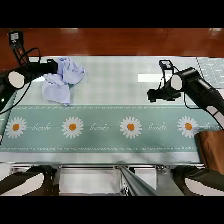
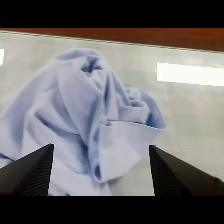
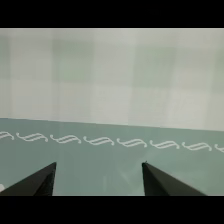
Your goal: Fold the shirts.
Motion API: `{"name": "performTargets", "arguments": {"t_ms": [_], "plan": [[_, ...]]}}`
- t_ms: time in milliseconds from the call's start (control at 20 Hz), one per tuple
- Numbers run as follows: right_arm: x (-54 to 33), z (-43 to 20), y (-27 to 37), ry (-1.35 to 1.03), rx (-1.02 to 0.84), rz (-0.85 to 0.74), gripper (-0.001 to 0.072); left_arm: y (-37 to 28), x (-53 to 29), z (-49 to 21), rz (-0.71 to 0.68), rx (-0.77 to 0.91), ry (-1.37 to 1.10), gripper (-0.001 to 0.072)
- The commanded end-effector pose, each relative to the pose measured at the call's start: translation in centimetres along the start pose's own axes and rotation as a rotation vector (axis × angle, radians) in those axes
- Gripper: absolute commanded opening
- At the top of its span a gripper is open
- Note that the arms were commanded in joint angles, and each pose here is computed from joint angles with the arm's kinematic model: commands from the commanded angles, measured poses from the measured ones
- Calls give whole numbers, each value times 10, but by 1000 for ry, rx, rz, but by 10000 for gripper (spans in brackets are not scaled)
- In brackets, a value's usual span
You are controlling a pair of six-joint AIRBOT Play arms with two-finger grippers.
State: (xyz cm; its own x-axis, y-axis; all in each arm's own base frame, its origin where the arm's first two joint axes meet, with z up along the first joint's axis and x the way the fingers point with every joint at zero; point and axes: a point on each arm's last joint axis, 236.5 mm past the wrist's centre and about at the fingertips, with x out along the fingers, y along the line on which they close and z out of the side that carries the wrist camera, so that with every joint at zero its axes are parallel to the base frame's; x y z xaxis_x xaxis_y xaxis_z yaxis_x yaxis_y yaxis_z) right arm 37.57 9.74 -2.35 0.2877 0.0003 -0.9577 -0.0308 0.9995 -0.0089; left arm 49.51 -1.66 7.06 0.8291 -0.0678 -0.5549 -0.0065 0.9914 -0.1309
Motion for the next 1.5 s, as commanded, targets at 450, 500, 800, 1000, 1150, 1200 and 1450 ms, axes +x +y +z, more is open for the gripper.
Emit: {"name": "performTargets", "arguments": {"t_ms": [450,500,800,1000,1150,1200,1450], "plan": [[-4,-8,48,-12,-103,68,620,42,96,-105,30,-64,535,699],[-4,-9,51,-12,-110,72,620,38,95,-109,18,-78,561,698],[-15,-15,48,2,-31,65,620,10,66,-113,-76,-133,729,39],[-60,-6,32,-100,-19,44,620,-21,23,5,-159,-126,469,39],[-103,-1,24,-200,7,66,620,-51,-36,98,-249,-139,209,39],[-116,-2,22,-226,14,78,620,-59,-58,120,-272,-137,146,39],[-181,-11,10,-362,43,131,620,-89,-180,211,-348,-82,-161,39]]}}
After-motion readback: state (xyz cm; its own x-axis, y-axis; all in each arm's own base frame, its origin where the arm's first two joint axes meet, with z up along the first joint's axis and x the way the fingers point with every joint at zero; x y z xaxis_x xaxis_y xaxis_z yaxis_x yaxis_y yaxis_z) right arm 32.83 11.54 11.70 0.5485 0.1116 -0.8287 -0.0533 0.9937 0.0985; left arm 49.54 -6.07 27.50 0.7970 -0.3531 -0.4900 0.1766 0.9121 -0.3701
